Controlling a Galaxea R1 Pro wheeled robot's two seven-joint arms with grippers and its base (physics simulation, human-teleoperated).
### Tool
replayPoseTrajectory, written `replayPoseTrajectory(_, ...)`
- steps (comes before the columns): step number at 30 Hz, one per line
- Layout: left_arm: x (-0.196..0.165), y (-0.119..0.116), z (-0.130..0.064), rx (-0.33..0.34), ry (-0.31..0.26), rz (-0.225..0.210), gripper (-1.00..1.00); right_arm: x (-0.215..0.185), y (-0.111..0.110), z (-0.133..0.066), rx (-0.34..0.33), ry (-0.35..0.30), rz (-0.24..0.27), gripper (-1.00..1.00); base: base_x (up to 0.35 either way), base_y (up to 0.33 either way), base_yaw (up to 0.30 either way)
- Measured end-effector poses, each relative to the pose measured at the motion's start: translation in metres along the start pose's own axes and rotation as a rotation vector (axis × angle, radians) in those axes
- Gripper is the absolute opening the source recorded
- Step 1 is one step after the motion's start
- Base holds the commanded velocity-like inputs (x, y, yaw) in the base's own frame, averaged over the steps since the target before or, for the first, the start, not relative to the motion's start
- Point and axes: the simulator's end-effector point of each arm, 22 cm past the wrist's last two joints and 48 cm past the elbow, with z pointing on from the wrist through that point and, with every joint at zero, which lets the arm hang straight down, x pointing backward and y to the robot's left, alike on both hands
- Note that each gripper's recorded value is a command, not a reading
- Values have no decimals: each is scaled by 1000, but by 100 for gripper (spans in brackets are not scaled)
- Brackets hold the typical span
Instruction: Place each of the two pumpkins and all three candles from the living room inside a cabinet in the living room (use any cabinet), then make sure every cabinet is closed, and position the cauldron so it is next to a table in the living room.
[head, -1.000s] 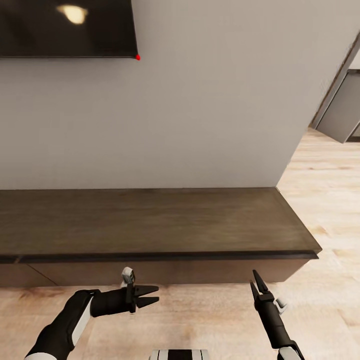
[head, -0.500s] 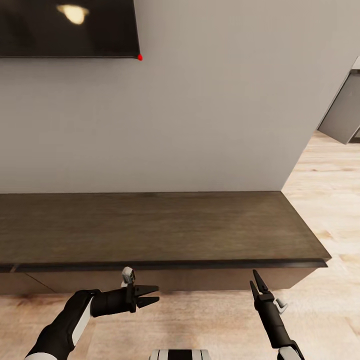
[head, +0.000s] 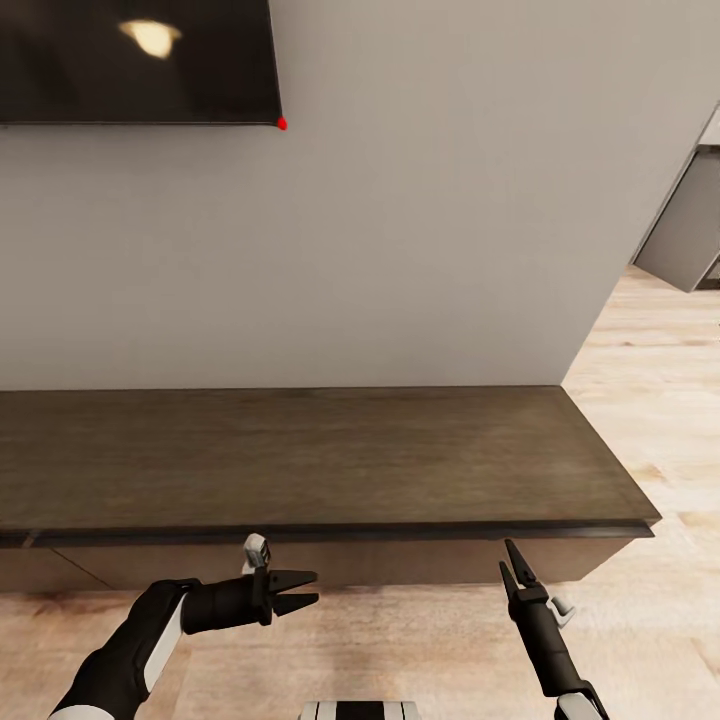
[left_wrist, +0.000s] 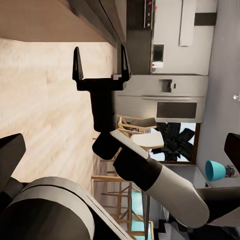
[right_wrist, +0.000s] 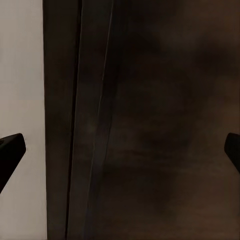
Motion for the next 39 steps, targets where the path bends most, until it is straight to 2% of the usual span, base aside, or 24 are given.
replayPoseTrajectory(4,-1,-5,0,2,-1,12,100,-1,6,1,-12,-2,-1,100,0,0,0)
replayPoseTrajectory(19,-1,-6,0,3,-2,13,100,-1,6,1,-11,-2,-1,100,23,0,0)
replayPoseTrajectory(39,6,-4,7,9,14,0,100,-1,6,2,-10,-1,-2,100,32,0,0)
